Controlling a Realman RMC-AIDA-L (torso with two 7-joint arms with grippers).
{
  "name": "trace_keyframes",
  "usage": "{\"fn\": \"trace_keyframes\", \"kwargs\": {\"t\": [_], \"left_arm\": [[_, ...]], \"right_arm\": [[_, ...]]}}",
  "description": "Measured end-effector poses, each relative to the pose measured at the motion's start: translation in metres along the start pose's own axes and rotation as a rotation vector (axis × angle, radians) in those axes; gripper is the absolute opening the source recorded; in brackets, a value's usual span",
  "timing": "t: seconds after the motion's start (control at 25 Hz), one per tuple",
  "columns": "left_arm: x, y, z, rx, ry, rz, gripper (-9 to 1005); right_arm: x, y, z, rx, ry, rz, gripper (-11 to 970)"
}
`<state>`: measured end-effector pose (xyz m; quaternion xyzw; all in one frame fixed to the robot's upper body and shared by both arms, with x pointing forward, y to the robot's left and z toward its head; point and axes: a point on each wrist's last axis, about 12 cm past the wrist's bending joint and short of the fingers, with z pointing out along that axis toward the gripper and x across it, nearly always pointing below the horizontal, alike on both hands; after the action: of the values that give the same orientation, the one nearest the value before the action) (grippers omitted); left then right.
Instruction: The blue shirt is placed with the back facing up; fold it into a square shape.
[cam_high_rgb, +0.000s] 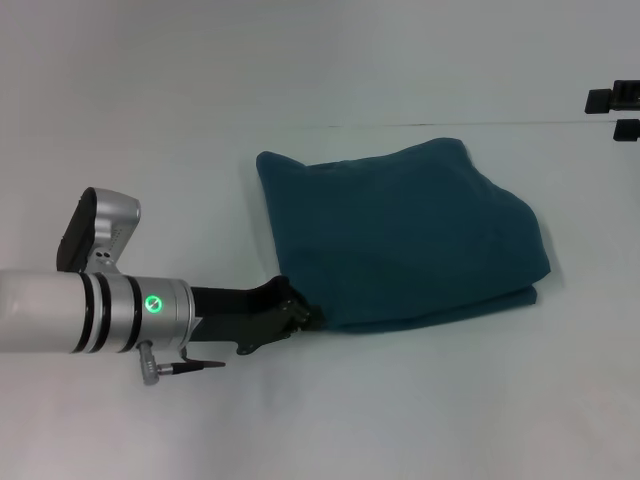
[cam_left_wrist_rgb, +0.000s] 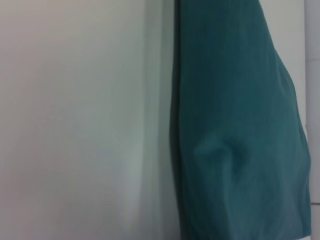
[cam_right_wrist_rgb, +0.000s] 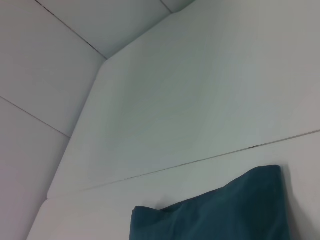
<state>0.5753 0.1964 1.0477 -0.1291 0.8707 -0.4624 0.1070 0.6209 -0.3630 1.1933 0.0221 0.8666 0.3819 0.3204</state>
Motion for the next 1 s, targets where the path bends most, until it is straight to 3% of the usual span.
{"fn": "trace_keyframes", "kwargs": {"t": [0.24,0.64,1.0], "left_arm": [[0.003,0.001,-0.006,0.016,0.024,0.02,22],[0.007,0.024,-0.036,0.0,0.018,0.017,23],[0.007,0.031,-0.049,-0.021,0.041,0.054,23]], "right_arm": [[-0.001,0.0,-0.002,0.002,0.0,0.012,815],[0.002,-0.004,-0.006,0.006,0.007,0.041,811],[0.003,-0.004,-0.014,-0.025,0.006,0.067,812]]}}
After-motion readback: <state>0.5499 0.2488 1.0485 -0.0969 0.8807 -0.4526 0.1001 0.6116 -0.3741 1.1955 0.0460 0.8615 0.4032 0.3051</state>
